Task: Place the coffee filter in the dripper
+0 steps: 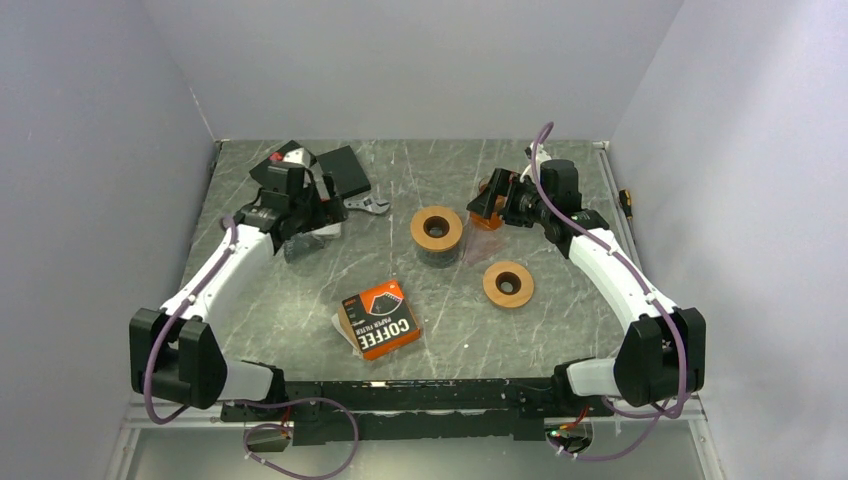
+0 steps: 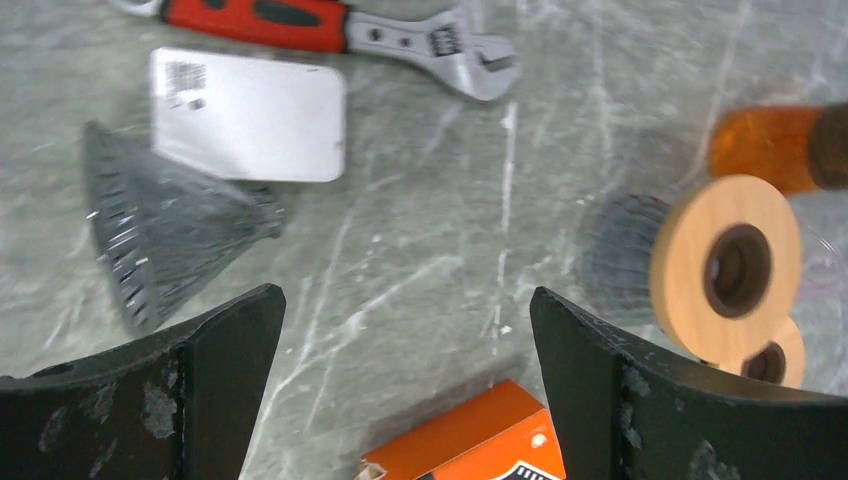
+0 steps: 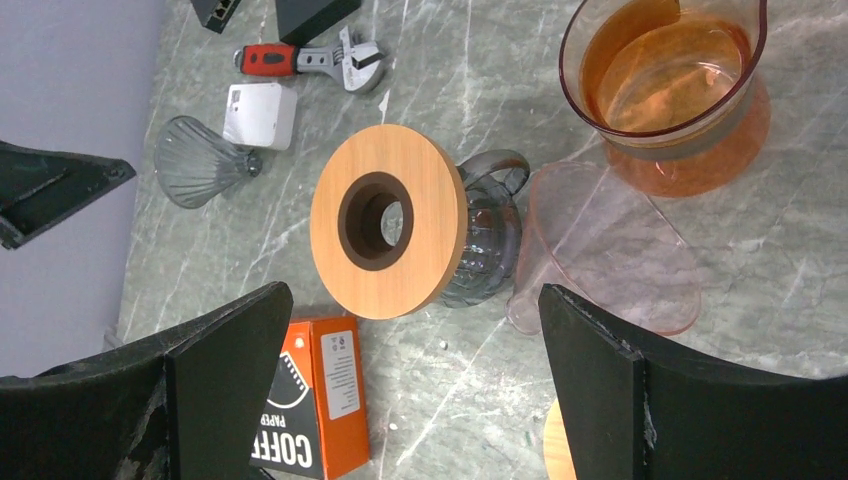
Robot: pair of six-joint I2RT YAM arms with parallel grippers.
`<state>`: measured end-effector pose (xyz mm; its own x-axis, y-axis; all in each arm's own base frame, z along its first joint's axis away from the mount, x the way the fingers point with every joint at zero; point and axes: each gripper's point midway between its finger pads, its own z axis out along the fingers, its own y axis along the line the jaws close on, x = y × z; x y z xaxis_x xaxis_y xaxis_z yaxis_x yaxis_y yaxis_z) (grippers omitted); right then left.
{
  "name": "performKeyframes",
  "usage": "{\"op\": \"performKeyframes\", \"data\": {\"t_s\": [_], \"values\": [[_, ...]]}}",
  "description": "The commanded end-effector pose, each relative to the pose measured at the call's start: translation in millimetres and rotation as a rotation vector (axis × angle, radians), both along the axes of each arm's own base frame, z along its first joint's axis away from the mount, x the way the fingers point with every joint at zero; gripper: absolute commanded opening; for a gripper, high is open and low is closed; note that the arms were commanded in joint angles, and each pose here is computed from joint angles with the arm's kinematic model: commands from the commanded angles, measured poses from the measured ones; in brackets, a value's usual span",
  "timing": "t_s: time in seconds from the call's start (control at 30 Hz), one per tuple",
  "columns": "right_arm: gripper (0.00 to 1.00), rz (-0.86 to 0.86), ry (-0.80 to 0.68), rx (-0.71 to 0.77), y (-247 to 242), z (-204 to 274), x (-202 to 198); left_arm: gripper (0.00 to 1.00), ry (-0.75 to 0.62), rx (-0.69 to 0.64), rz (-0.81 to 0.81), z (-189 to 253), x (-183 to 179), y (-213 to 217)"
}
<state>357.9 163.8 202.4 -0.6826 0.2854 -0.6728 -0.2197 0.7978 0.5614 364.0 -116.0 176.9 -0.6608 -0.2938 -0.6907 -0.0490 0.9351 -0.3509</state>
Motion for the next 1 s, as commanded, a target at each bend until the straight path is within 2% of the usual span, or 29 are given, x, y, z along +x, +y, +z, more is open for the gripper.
{"op": "performKeyframes", "data": {"t_s": [0.0, 0.1, 0.3, 0.53, 0.87, 0.97], "values": [[1.00, 0.031, -0.034, 0.000, 3, 9, 2, 1.00, 0.037, 0.006, 0.163, 7, 5, 40], [0.99, 0.048, -0.029, 0.009, 6, 11, 1, 0.99, 0.062, -0.043, 0.210, 5, 7, 59], [0.99, 0.061, -0.031, 0.016, 8, 11, 1, 0.99, 0.123, -0.232, 0.251, -4, 10, 87], [0.98, 0.080, -0.026, 0.024, 11, 10, -3, 0.93, 0.182, -0.461, 0.147, -22, 17, 74], [0.98, 0.088, -0.037, 0.024, 10, 14, -8, 0.81, 0.261, -0.500, 0.134, -59, 22, 69], [0.98, 0.090, -0.037, 0.024, 10, 15, -9, 0.75, 0.272, -0.506, 0.128, -66, 21, 68]]}}
